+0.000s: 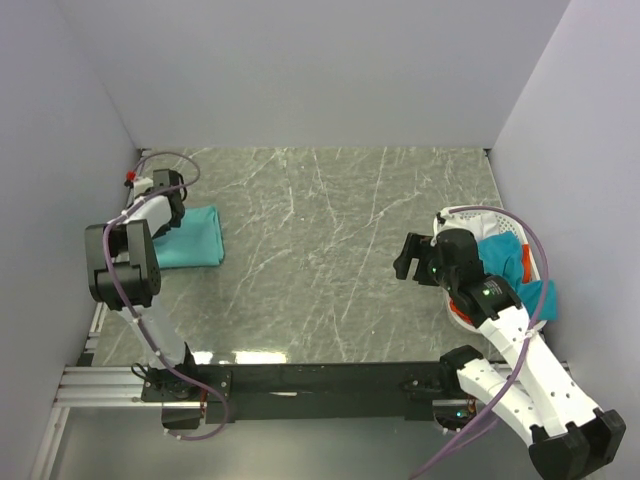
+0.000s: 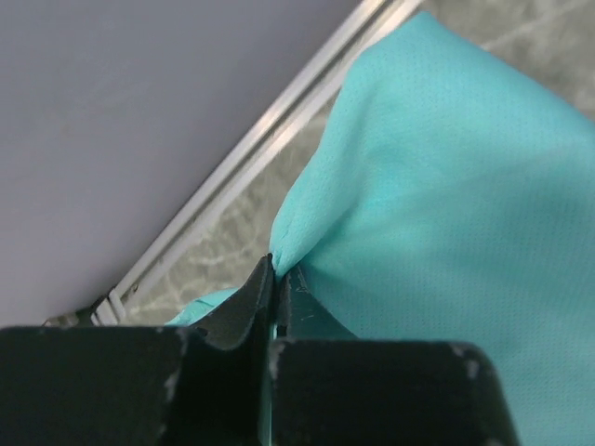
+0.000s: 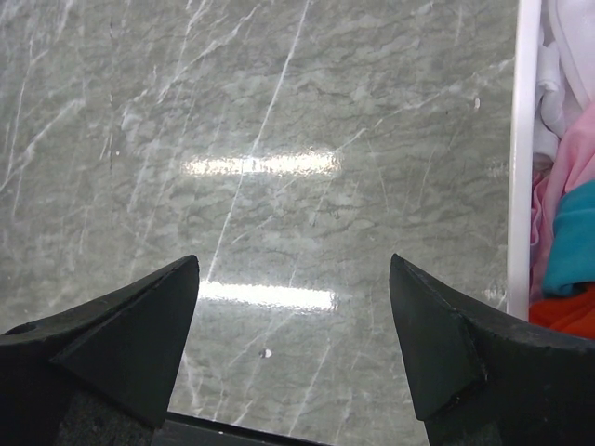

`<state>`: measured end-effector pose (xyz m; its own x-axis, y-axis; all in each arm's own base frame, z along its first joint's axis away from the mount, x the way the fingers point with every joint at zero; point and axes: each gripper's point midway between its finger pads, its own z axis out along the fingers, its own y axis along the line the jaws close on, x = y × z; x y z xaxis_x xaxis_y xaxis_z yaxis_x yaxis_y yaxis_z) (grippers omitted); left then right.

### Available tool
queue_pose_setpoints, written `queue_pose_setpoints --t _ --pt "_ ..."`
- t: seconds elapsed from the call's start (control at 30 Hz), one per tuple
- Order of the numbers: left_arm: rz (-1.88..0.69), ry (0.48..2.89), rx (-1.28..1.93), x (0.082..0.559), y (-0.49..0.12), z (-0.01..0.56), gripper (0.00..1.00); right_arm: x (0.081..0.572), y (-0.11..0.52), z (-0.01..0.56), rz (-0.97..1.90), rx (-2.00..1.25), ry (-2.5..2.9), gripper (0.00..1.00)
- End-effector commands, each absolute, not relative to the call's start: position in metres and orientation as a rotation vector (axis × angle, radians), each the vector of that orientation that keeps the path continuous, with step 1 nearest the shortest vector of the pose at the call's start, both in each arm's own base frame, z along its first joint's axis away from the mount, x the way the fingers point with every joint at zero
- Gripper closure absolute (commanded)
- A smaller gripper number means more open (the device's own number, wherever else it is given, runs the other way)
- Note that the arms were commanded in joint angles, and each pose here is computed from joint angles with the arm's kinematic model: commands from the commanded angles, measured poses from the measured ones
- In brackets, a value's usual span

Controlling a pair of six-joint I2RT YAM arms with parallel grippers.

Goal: Fold and stack the t-shirts
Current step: Neatly place the folded tshirt to the corner

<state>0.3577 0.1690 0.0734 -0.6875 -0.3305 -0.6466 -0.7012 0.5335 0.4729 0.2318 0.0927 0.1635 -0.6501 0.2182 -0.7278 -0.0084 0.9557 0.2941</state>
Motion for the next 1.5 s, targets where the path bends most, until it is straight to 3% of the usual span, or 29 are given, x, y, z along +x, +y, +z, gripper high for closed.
queue_pose_setpoints --t 0.0,0.13,0.27,0.3,0.33,0.4,0.47,0.57,0.73,1.03,1.3,1.47 --pt "1.020 2.215 -0.823 0.382 0.184 0.090 0.96 0.235 0.087 0.176 0.322 0.165 2.222 0.11" --pt "0.990 2.211 -0.871 0.384 0.198 0.088 0.76 0.235 0.082 0.174 0.296 0.191 2.221 0.11" --pt "1.033 2.176 -0.944 0.377 0.214 0.099 0.73 0.232 0.079 0.175 0.280 0.210 2.227 0.11" --pt "1.007 2.171 -0.952 0.383 0.215 0.106 0.44 0.231 0.078 0.178 0.282 0.211 2.218 0.11" --pt "1.017 2.170 -0.964 0.382 0.216 0.108 0.33 0.230 0.077 0.181 0.284 0.212 2.207 0.11" --pt "0.995 2.171 -0.997 0.381 0.213 0.116 0.25 0.229 0.076 0.184 0.287 0.220 2.190 0.11" --pt "0.928 2.155 -1.022 0.383 0.207 0.125 0.01 0.228 0.074 0.190 0.294 0.229 2.165 0.11" --pt "0.691 2.141 -1.023 0.390 0.183 0.143 0.01 0.226 0.075 0.198 0.312 0.235 2.143 0.11" --pt "0.062 2.089 -0.831 0.404 0.091 0.179 0.01 0.222 0.073 0.205 0.329 0.246 2.114 0.11" --pt "-0.376 2.230 -0.578 0.392 -0.074 0.142 0.01 0.211 0.077 0.195 0.379 0.240 2.113 0.10" --pt "-0.168 2.405 -0.668 0.375 -0.070 0.058 0.00 0.209 0.076 0.192 0.375 0.232 2.119 0.10" --pt "-0.066 2.400 -0.706 0.371 -0.056 0.047 0.01 0.209 0.077 0.189 0.376 0.226 2.129 0.10"
